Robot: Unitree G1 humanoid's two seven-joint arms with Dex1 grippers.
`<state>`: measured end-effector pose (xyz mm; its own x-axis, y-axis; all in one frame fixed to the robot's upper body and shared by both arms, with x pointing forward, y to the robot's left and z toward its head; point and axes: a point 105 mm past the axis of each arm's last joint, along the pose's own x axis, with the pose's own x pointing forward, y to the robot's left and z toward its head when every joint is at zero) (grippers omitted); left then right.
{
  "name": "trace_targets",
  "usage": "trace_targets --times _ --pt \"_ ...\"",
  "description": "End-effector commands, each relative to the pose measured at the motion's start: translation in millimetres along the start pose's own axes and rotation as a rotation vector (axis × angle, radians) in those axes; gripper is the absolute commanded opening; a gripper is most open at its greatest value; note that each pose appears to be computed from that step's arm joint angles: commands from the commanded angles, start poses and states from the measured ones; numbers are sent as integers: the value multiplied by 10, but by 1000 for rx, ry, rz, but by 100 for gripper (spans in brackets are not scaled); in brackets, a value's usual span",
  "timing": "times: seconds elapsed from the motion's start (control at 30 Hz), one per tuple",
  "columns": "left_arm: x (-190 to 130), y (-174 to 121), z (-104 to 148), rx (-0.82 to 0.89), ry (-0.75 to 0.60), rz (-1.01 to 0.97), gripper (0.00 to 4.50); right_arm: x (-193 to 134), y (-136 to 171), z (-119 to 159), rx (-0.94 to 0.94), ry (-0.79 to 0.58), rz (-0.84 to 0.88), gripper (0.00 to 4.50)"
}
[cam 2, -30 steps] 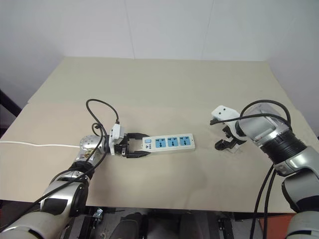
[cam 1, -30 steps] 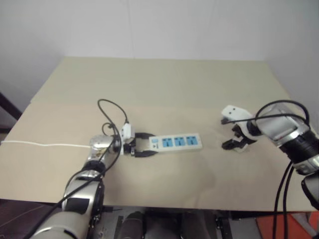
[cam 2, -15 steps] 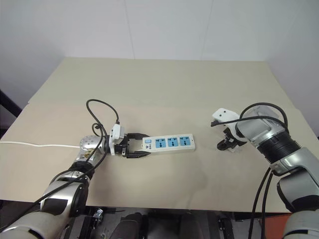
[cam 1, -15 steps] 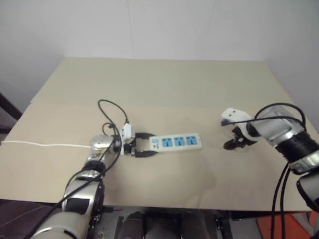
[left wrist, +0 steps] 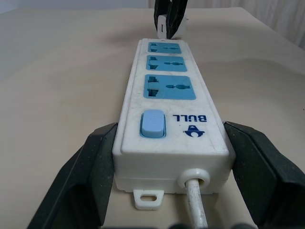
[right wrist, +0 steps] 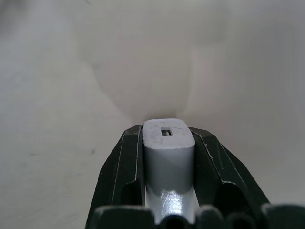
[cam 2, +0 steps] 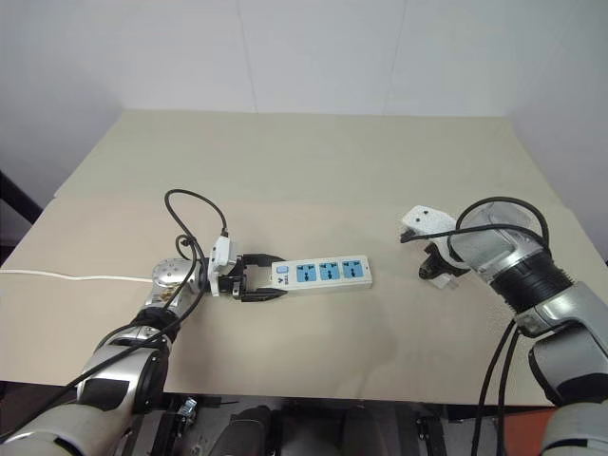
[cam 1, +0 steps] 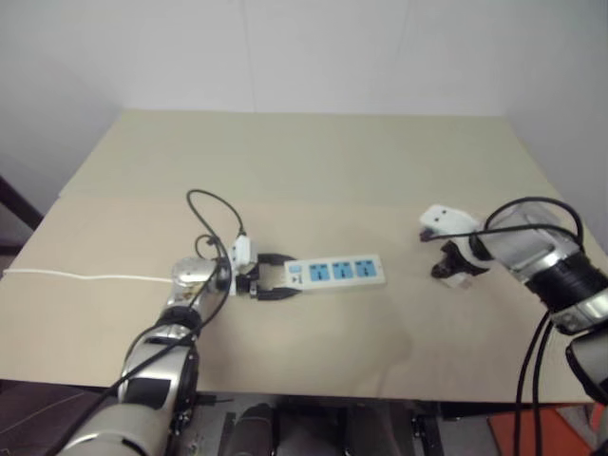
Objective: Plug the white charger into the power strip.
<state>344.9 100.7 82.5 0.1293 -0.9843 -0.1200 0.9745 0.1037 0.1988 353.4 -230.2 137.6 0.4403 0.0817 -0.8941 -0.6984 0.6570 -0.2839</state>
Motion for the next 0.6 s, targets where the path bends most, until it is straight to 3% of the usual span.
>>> trace_targets --times 0.03,0.1,0.2,0.33,0.47,0.6 --pt "68 -126 -97 -28 46 -86 322 -375 17 288 -60 -212 0 111" --pt "69 -129 -95 -30 47 -91 322 -516 88 421 -100 -331 30 111" --pt "74 -130 -83 -37 46 -105 322 -842 232 758 -136 -655 110 111" --pt "87 -145 -61 -41 49 -141 322 -1045 535 941 -198 -963 313 111" --pt "100 -152 -44 -46 57 -169 322 -960 732 1094 -151 -1250 467 111" --pt "108 -171 -65 -56 76 -188 322 -771 933 1168 -101 -1369 579 111"
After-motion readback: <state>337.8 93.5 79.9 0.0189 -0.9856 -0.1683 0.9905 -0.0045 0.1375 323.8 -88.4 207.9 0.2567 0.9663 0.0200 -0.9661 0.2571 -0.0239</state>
